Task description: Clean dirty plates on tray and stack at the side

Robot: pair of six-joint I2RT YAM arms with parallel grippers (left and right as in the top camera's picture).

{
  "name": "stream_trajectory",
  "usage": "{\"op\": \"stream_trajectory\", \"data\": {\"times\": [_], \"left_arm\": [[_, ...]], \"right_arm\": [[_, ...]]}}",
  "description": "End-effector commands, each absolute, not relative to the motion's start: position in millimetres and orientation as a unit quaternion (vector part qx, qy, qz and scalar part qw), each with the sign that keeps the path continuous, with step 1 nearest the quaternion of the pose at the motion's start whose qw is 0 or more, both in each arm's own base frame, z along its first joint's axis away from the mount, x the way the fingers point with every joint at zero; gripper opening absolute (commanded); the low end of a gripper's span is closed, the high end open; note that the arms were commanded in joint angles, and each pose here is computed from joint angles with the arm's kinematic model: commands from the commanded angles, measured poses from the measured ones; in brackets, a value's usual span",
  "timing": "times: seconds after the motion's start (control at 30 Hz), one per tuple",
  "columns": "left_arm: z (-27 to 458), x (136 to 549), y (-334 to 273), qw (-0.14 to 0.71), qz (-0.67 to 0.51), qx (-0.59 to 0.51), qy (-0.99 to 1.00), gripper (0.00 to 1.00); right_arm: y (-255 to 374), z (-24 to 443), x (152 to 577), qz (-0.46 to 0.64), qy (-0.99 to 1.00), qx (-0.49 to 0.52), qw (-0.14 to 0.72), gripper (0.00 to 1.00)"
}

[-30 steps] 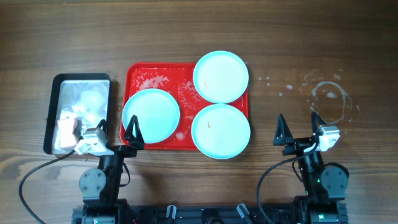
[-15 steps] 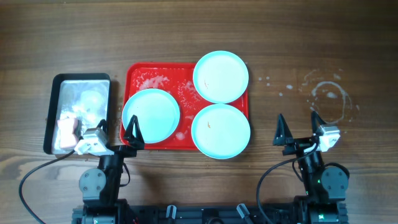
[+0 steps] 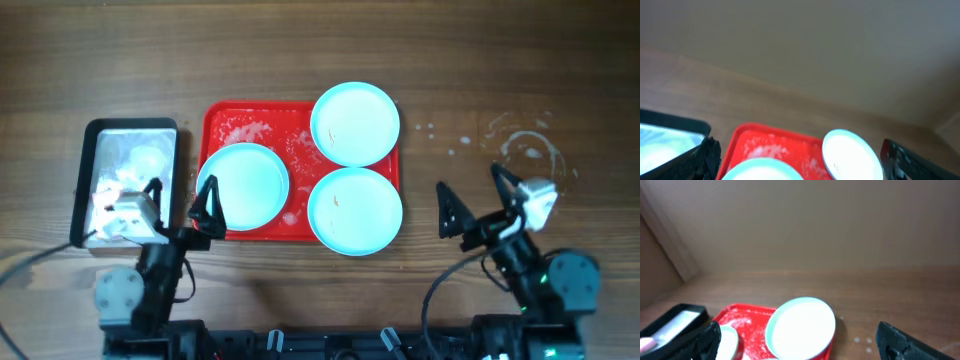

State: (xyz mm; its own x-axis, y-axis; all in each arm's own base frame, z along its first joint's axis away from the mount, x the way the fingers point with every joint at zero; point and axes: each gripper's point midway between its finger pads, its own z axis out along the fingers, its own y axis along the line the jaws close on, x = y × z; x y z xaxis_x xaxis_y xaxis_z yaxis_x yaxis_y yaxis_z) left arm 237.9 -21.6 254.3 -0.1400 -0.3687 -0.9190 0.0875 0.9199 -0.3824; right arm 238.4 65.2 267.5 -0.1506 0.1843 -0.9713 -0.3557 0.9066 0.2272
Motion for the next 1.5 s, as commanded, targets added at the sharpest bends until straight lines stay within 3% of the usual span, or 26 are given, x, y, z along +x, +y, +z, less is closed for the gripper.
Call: {"op": "stream_trajectory", "data": {"times": [0.0, 0.2, 0.43, 0.5, 0.6, 0.73, 0.83, 0.93, 1.0, 1.13, 1.23, 1.47], "left_arm": [[291.1, 243.0, -24.5, 0.629, -0.164, -0.078, 0.755, 1.0], [317.4, 264.6, -24.4, 0.535, -0.151, -0.091, 0.826, 1.0], [305.5, 294.5, -22.8, 0.319, -0.115, -0.101, 0.935, 1.0], [290.2, 310.7, -22.6, 0.29, -0.113, -0.104, 0.944, 1.0], [255.9, 322.9, -20.3, 0.231, -0.102, -0.113, 0.961, 1.0], [216.9, 298.9, 21.0, 0.133, -0.054, -0.229, 0.963, 0.9], [197.3, 274.5, 76.3, 0.108, -0.008, -0.313, 0.944, 0.88], [168.5, 266.4, 122.8, 0.114, 0.04, -0.394, 0.911, 1.0], [138.3, 248.6, 139.6, 0.092, 0.064, -0.442, 0.89, 1.0], [97.6, 246.6, 161.3, 0.114, 0.081, -0.44, 0.887, 1.0], [70.2, 259.4, 169.8, 0.154, 0.096, -0.376, 0.909, 1.0], [47.0, 253.7, 169.2, 0.144, 0.105, -0.338, 0.924, 0.98]], "right_arm": [[72.7, 297.1, 246.8, 0.218, 0.751, -0.075, 0.618, 1.0], [88.7, 327.8, 268.4, 0.252, 0.813, -0.094, 0.517, 1.0], [143.2, 330.2, 299.0, 0.289, 0.867, -0.162, 0.371, 1.0], [162.0, 330.5, 312.0, 0.326, 0.85, -0.187, 0.369, 1.0], [167.0, 309.2, 332.0, 0.367, 0.875, -0.083, 0.307, 1.0], [173.6, 285.4, 338.1, 0.364, 0.888, -0.078, 0.27, 1.0], [177.4, 276.2, 337.6, 0.339, 0.898, -0.082, 0.267, 1.0], [183.1, 271.8, 331.5, 0.332, 0.903, -0.089, 0.257, 1.0], [181.9, 267.7, 329.5, 0.321, 0.909, -0.087, 0.253, 1.0], [181.1, 266.1, 328.2, 0.317, 0.91, -0.093, 0.251, 1.0], [181.1, 266.0, 328.0, 0.317, 0.91, -0.093, 0.251, 1.0], [179.9, 262.6, 324.0, 0.315, 0.914, -0.09, 0.24, 1.0]]}}
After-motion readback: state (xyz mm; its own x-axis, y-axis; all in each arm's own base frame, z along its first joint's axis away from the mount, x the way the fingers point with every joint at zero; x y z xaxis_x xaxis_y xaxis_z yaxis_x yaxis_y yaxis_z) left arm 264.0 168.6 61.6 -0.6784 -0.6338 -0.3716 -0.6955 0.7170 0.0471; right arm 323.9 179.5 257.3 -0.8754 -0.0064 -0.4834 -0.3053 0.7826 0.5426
